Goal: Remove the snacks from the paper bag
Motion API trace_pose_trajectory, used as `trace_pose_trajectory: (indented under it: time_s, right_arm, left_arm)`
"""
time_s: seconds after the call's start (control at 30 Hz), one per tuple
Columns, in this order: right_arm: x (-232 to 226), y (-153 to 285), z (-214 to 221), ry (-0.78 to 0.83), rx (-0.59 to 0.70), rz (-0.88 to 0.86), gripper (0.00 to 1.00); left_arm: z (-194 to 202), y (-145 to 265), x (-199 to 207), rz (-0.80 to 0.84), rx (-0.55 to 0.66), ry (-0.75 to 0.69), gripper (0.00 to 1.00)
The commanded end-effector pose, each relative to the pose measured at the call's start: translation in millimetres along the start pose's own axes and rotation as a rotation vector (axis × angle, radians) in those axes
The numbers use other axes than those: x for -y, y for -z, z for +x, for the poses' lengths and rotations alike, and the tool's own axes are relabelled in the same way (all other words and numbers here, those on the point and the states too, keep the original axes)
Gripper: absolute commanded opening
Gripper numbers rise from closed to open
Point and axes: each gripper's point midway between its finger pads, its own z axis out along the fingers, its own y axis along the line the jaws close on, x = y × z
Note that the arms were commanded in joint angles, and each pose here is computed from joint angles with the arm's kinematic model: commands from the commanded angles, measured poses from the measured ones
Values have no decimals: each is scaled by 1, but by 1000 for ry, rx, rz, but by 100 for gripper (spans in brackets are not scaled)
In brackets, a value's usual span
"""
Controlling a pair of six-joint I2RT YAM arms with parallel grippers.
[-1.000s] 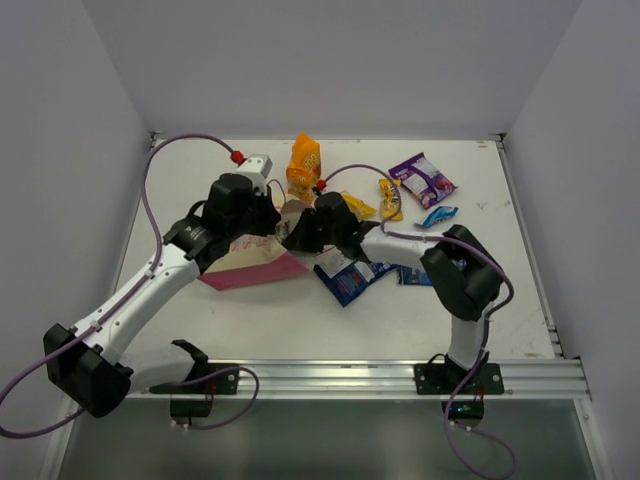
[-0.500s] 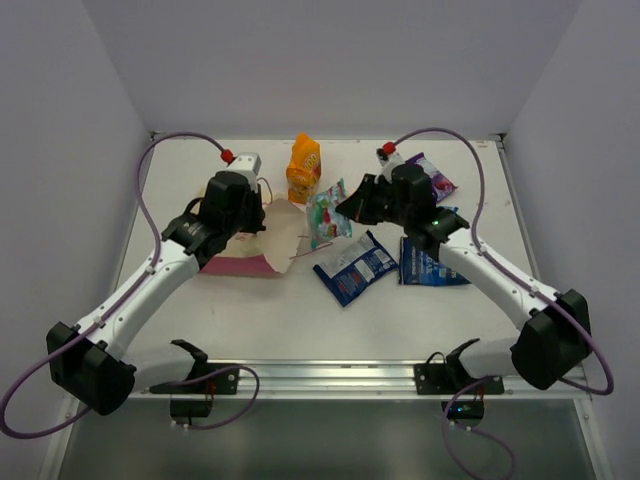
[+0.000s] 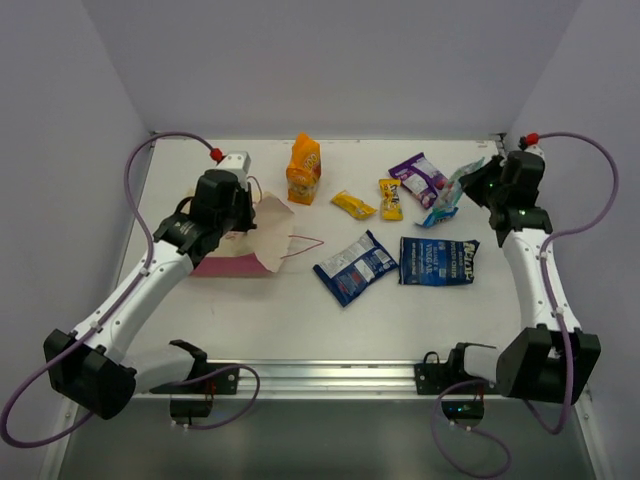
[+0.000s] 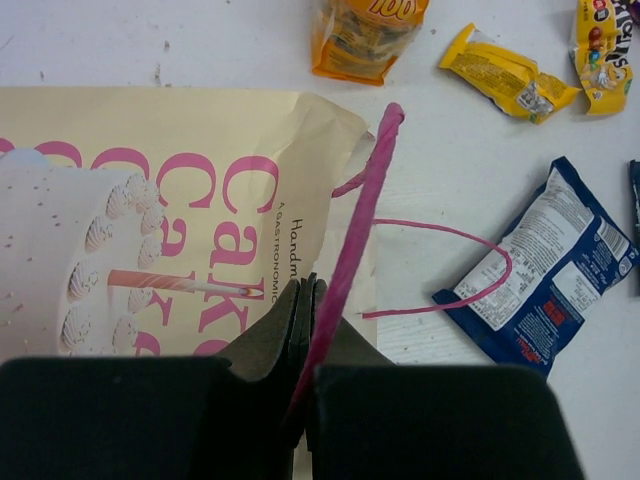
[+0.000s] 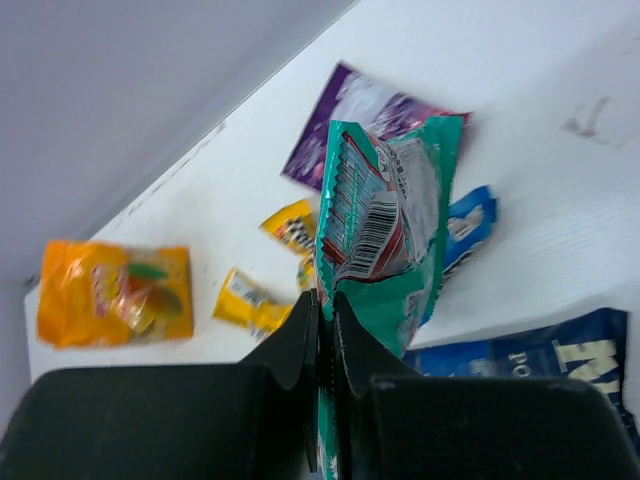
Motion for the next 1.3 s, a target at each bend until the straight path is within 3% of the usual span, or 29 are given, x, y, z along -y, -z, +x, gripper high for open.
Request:
trace_pose_trajectory:
  time_s: [0.0, 0.23, 0.43, 0.53, 0.57, 0.67, 0.73, 0.87, 0.97, 1.1, 1.27]
  right_arm:
    - [29, -16, -43, -91, 98, 103, 0]
    - [63, -50, -104, -239, 243, 156, 0]
    - [103, -66, -105, -319, 319, 181, 1]
    - [147, -72, -59, -408, 216, 309, 17]
    - [156, -71, -46, -432, 188, 321, 36]
    - [175, -62, -6, -487, 87, 343, 59]
    - [178, -45, 10, -476, 52, 375, 65]
    - [162, -5, -1, -414, 105, 379, 85]
    - [126, 28, -34, -330, 181, 293, 91]
    - [71, 67, -72, -240, 261, 133, 91]
    - [32, 92, -78, -188, 279, -20, 91]
  left_arm:
    - [-15, 11, 3, 31, 52, -8, 0]
    - [-14, 12, 9, 67, 52, 0, 0]
    - [-14, 13, 9, 74, 63, -2, 0]
    - [-13, 13, 10, 85, 66, 3, 0]
    - [-14, 13, 11, 90, 66, 3, 0]
    - [-17, 14, 14, 107, 73, 7, 0]
    - [-19, 15, 16, 117, 78, 9, 0]
    - [-32, 21, 19, 132, 101, 27, 0]
    - [-46, 28, 23, 150, 126, 52, 0]
    - [-61, 32, 13, 157, 143, 133, 0]
    - [-83, 34, 0, 196, 181, 229, 0]
